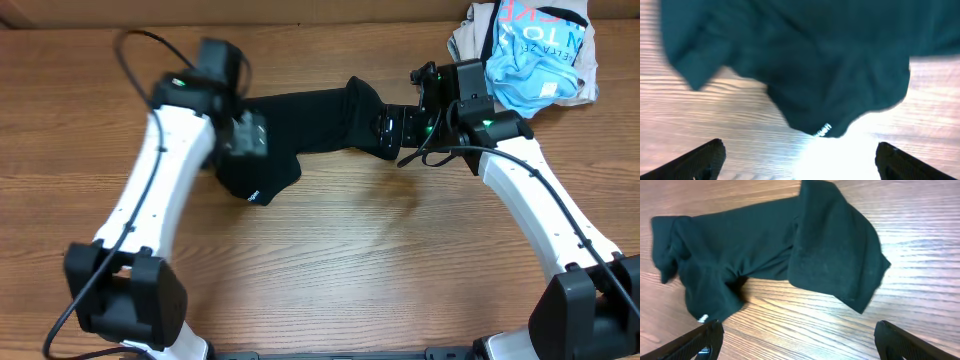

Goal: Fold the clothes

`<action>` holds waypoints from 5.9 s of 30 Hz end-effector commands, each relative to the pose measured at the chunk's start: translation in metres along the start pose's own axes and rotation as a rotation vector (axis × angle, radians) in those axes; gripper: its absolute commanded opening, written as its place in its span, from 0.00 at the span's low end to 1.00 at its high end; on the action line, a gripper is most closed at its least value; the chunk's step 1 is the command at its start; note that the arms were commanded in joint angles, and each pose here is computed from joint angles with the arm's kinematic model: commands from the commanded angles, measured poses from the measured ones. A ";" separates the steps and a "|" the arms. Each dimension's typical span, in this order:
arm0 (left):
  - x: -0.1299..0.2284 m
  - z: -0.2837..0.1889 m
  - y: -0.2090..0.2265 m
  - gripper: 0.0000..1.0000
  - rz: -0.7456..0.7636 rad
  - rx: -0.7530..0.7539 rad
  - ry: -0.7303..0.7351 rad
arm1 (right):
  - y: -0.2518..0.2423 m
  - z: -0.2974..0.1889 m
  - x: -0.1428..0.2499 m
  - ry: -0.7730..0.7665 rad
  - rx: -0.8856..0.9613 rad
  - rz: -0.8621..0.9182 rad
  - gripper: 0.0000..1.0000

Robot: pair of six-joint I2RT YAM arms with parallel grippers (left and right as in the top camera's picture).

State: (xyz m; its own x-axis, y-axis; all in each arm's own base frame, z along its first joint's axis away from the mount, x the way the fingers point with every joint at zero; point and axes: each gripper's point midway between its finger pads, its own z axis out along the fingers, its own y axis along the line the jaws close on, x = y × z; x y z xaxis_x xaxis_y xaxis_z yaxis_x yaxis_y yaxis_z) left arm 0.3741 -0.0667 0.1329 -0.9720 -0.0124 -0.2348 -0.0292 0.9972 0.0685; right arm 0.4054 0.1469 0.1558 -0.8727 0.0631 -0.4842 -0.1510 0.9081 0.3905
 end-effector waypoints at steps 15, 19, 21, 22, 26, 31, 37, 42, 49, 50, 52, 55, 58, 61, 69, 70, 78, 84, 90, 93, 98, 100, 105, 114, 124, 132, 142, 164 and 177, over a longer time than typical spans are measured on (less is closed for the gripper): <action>0.083 0.104 -0.031 0.74 0.024 0.023 0.066 | -0.009 -0.009 -0.011 -0.038 0.062 -0.003 1.00; 0.091 0.111 -0.031 0.69 0.009 0.021 0.072 | -0.009 -0.009 -0.011 -0.041 0.061 -0.004 1.00; 0.092 0.114 -0.031 0.67 0.008 0.023 0.065 | -0.009 -0.009 -0.011 -0.040 0.061 -0.004 1.00; 0.091 0.115 -0.031 0.67 0.007 0.024 0.058 | -0.009 -0.009 -0.011 -0.040 0.061 -0.004 1.00; 0.080 0.118 -0.035 0.66 -0.001 0.039 0.010 | -0.009 -0.009 -0.011 -0.041 0.061 -0.004 1.00; 0.062 0.117 -0.043 0.60 -0.066 0.073 -0.063 | -0.009 -0.009 -0.012 -0.043 0.060 -0.004 1.00; 0.061 0.117 -0.042 0.44 -0.074 0.064 -0.066 | -0.009 -0.009 -0.012 -0.043 0.060 -0.004 1.00; 0.059 0.116 -0.042 0.41 -0.075 0.067 -0.071 | -0.009 -0.009 -0.012 -0.044 0.060 -0.005 1.00; 0.050 0.103 -0.044 0.36 -0.074 0.064 -0.064 | -0.009 -0.009 -0.012 -0.043 0.060 -0.004 1.00; 0.047 0.100 -0.044 0.29 -0.074 0.063 -0.065 | -0.009 -0.009 -0.012 -0.043 0.060 -0.004 1.00; 0.041 0.095 -0.045 0.17 -0.076 0.066 -0.074 | -0.009 -0.009 -0.012 -0.043 0.060 -0.005 1.00; 0.029 0.085 -0.044 0.04 -0.080 0.054 -0.093 | -0.009 -0.009 -0.012 -0.042 0.060 -0.004 1.00; 0.017 0.068 -0.038 0.04 -0.083 0.019 -0.101 | -0.009 -0.009 -0.011 -0.041 0.060 -0.004 1.00; 0.006 0.045 -0.033 0.04 -0.071 -0.012 -0.099 | -0.009 -0.009 -0.010 -0.036 0.061 -0.003 1.00; -0.011 -0.038 -0.010 0.04 -0.077 -0.081 -0.072 | -0.005 -0.005 -0.001 -0.001 0.060 -0.056 0.93; -0.012 -0.047 -0.007 0.04 -0.081 -0.082 -0.073 | -0.003 -0.003 0.000 0.002 0.058 -0.068 0.93; -0.033 -0.114 0.011 0.04 -0.084 -0.066 -0.153 | 0.008 0.040 0.010 0.040 0.068 -0.147 0.93; -0.042 -0.126 0.014 0.04 -0.103 -0.053 -0.199 | 0.012 0.081 0.028 0.099 0.074 -0.191 0.94; -0.046 -0.126 0.014 0.04 -0.108 -0.050 -0.212 | -0.006 0.119 0.027 0.064 0.188 -0.217 0.92; -0.046 -0.126 0.017 0.04 -0.116 -0.055 -0.212 | -0.022 0.134 0.023 0.025 0.258 -0.155 0.88; -0.048 -0.125 0.030 0.04 -0.150 -0.064 -0.209 | -0.047 0.142 0.018 -0.025 0.362 -0.064 0.39; -0.050 -0.125 0.038 0.04 -0.167 -0.072 -0.213 | -0.049 0.134 0.011 -0.039 0.363 -0.055 0.19; -0.066 -0.143 0.063 0.04 -0.252 -0.043 -0.279 | -0.047 0.075 -0.021 -0.120 0.362 -0.019 0.04; -0.072 -0.222 0.113 0.04 -0.316 -0.054 -0.447 | -0.025 -0.082 -0.033 -0.213 0.341 -0.008 0.04; -0.034 -0.271 0.129 0.04 -0.312 -0.102 -0.486 | 0.007 -0.166 0.029 -0.152 0.216 -0.002 0.07; -0.032 -0.273 0.114 0.04 -0.282 -0.016 -0.487 | 0.000 -0.150 0.059 -0.001 0.224 0.045 0.29; -0.058 -0.222 0.085 0.04 -0.225 0.053 -0.350 | 0.020 -0.059 0.060 0.211 0.044 -0.022 0.28; -0.076 -0.166 0.077 0.04 -0.204 0.029 -0.216 | 0.122 0.060 0.193 0.622 -0.077 -0.278 0.68; -0.076 -0.166 0.076 0.04 -0.205 0.030 -0.215 | 0.119 0.079 0.202 0.638 -0.089 -0.368 0.80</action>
State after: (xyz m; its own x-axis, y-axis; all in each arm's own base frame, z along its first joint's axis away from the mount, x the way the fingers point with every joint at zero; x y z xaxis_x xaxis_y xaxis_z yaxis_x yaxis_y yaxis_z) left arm 0.4072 -0.0008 0.3091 -0.8824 -0.2173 -0.4174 -0.2265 0.9736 -0.0279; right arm 0.2479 0.2989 0.0426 -0.8747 -0.4832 -0.0386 -0.4625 0.8081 0.3646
